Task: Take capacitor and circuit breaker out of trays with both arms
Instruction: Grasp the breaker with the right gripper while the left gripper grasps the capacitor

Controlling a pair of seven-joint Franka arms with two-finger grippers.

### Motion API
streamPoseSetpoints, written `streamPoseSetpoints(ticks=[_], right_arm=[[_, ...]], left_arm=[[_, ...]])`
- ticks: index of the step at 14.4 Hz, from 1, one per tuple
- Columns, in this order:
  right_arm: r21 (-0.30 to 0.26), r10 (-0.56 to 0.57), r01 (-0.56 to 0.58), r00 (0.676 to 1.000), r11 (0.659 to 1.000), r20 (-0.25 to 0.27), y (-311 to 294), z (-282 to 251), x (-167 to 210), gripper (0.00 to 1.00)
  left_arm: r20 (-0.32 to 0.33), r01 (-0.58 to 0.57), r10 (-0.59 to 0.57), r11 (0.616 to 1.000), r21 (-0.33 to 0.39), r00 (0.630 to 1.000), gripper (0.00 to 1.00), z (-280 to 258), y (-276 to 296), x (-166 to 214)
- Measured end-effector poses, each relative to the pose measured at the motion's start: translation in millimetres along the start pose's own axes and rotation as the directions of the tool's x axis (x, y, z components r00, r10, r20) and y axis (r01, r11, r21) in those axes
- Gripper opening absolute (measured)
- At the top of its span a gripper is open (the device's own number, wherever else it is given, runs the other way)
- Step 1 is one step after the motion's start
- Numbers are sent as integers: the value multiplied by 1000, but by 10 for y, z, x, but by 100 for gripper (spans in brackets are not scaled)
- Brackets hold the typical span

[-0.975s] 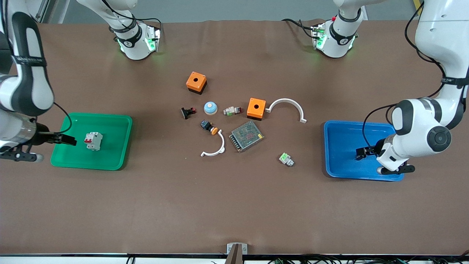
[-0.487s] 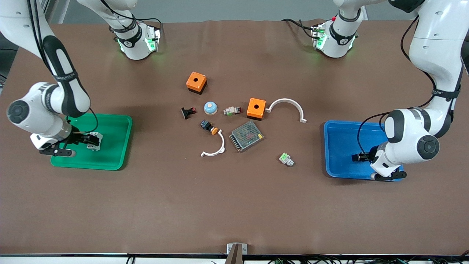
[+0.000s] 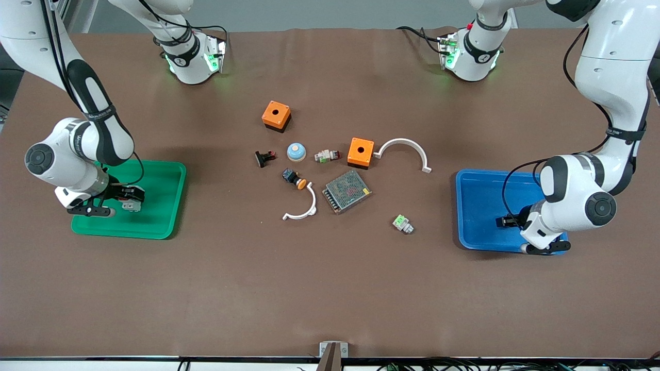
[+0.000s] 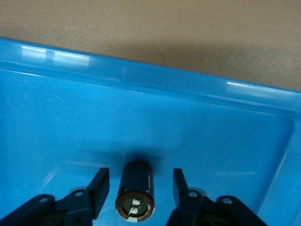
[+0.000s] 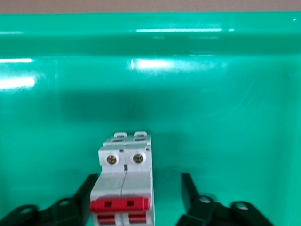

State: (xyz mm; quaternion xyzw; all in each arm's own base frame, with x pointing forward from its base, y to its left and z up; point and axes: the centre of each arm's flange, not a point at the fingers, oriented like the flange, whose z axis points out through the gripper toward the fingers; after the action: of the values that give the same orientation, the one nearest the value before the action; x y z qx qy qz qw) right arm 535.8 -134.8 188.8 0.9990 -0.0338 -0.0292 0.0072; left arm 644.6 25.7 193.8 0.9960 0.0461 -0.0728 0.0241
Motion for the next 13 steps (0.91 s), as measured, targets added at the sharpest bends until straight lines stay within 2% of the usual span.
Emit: streamPoseSetpoints(ticks=[3, 5, 7, 8, 9, 11, 13], right_arm=[[6, -9, 9, 1000, 1000, 15, -50, 2, -3, 40], [11, -18, 18, 1000, 1000, 24, -99, -76, 48, 40], [26, -35, 33, 996, 999, 77, -203, -355, 192, 40], [31, -45, 42, 994, 999, 99, -308, -586, 299, 40], [33, -61, 58, 992, 998, 112, -469, -824, 392, 40], [43, -66, 62, 992, 997, 104, -950, -1189, 492, 40], [81, -43, 34, 994, 996, 102, -1554, -1263, 467, 40]], left_arm=[[6, 2, -2, 1000, 0, 1000, 54, 27, -26, -10], [13, 1, -1, 1000, 0, 1000, 51, 58, -25, -25], [22, 0, 0, 1000, 0, 1000, 49, 102, -24, -48], [25, -1, 1, 1000, 0, 1000, 44, 117, -23, -53], [27, -1, 1, 1000, 0, 1000, 44, 126, -21, -56], [27, -4, 4, 1000, 0, 1000, 35, 129, -16, -58], [27, -7, 7, 1000, -1, 1000, 34, 117, 4, -55]])
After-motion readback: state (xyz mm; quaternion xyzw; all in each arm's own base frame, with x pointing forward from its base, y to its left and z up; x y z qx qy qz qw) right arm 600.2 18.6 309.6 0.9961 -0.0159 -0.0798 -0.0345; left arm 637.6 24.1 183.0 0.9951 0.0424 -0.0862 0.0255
